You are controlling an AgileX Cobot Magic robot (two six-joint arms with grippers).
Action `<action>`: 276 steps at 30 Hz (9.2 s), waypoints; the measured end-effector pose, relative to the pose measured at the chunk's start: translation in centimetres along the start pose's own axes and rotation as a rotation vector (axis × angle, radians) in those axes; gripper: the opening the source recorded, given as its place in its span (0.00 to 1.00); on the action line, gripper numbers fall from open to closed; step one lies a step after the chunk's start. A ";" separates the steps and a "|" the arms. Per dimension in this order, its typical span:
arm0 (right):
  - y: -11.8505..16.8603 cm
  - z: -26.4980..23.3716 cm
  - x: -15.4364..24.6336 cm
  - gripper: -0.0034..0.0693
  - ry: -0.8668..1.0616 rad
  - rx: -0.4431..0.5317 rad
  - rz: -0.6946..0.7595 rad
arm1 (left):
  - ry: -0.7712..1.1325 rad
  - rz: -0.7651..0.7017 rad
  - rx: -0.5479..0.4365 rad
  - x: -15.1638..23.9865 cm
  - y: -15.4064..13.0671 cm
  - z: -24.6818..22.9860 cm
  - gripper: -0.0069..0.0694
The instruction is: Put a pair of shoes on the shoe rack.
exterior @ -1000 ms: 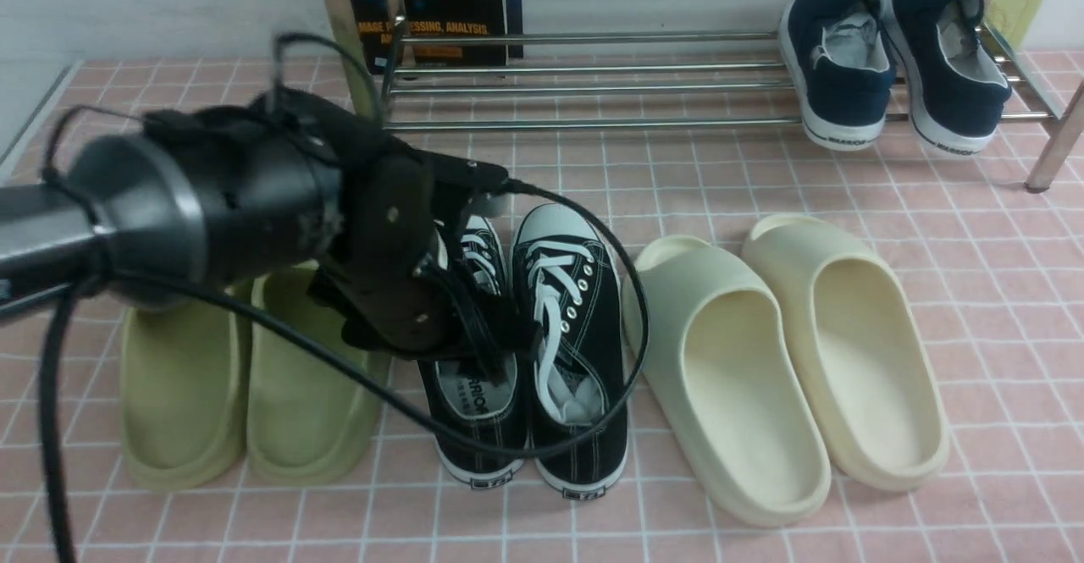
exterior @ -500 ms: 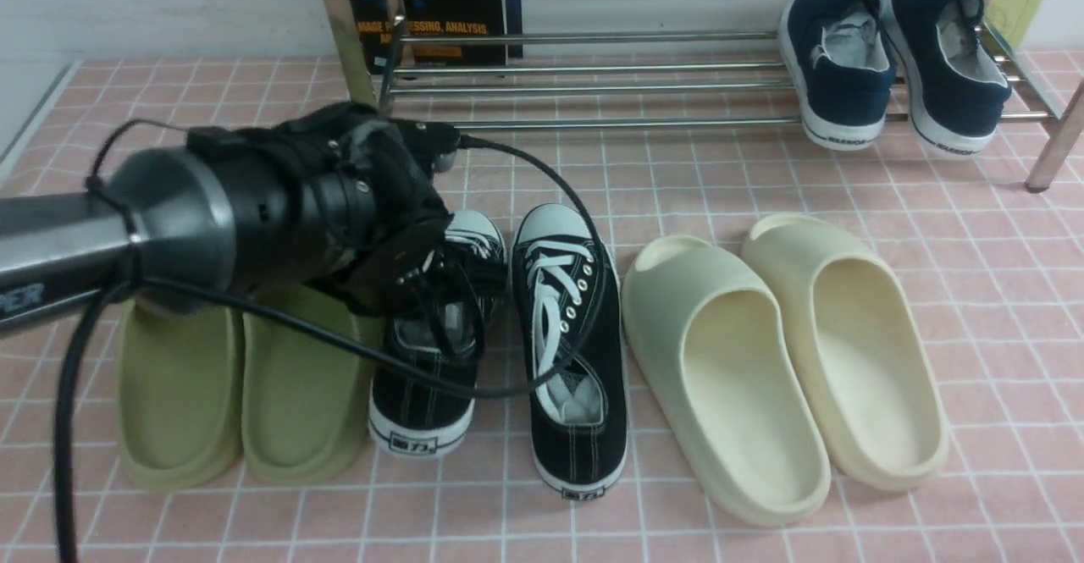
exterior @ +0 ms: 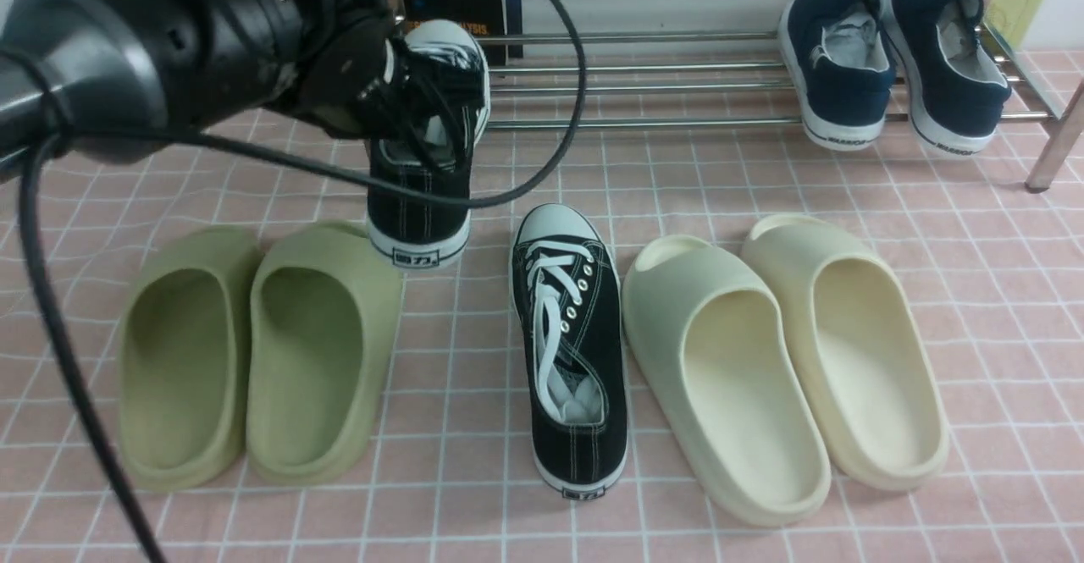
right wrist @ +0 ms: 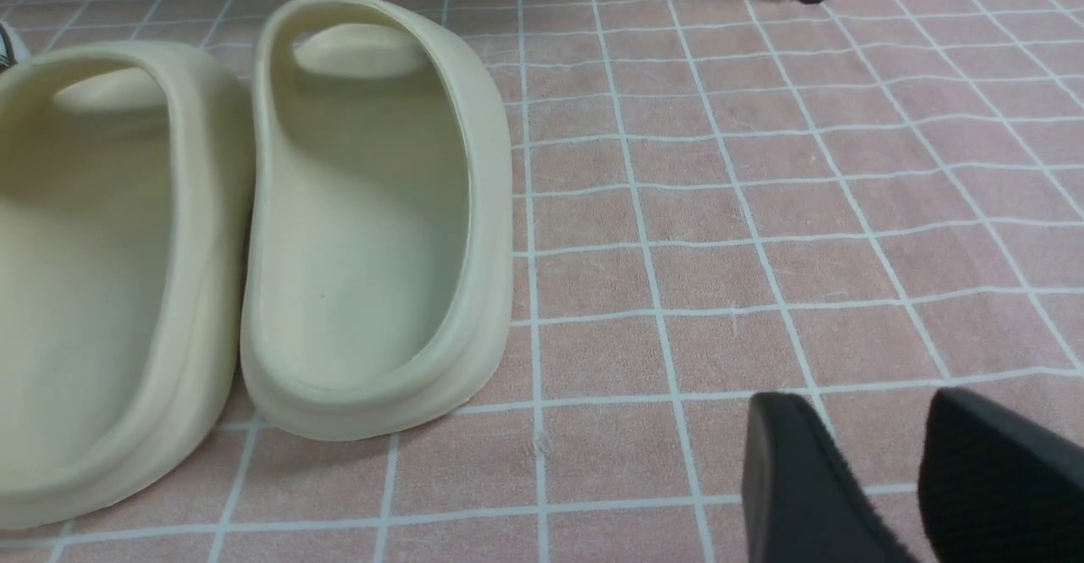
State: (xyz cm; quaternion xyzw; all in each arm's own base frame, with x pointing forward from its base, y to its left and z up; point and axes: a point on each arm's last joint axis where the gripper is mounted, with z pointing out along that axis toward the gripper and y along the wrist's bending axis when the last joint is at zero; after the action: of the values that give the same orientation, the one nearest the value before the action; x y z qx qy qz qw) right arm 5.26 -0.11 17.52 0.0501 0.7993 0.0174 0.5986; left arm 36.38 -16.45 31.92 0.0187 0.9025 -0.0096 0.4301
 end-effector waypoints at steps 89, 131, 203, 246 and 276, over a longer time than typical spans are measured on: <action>0.0 0.0 0.0 0.38 0.001 0.000 0.001 | 0.319 0.151 0.051 -1.0 -5.3 12.1 0.10; 0.0 0.0 0.0 0.38 0.001 0.000 0.002 | 0.401 0.172 0.399 11.0 -6.3 0.9 0.73; 0.0 0.0 0.0 0.38 0.001 0.000 0.001 | -0.060 0.138 0.311 -4.1 -11.0 12.5 0.32; 0.0 0.0 0.0 0.38 0.001 0.000 0.001 | 0.089 0.293 0.328 -0.6 -15.4 10.8 0.09; 0.0 0.0 0.0 0.38 0.001 0.000 0.001 | -0.203 0.375 0.291 -11.1 -2.2 -20.5 0.12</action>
State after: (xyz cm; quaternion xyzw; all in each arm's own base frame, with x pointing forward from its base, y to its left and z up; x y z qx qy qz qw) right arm 5.26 -0.11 17.51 0.0505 0.7995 0.0176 0.5983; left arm 27.41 -18.27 53.47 0.2463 0.8245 -0.0615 0.5057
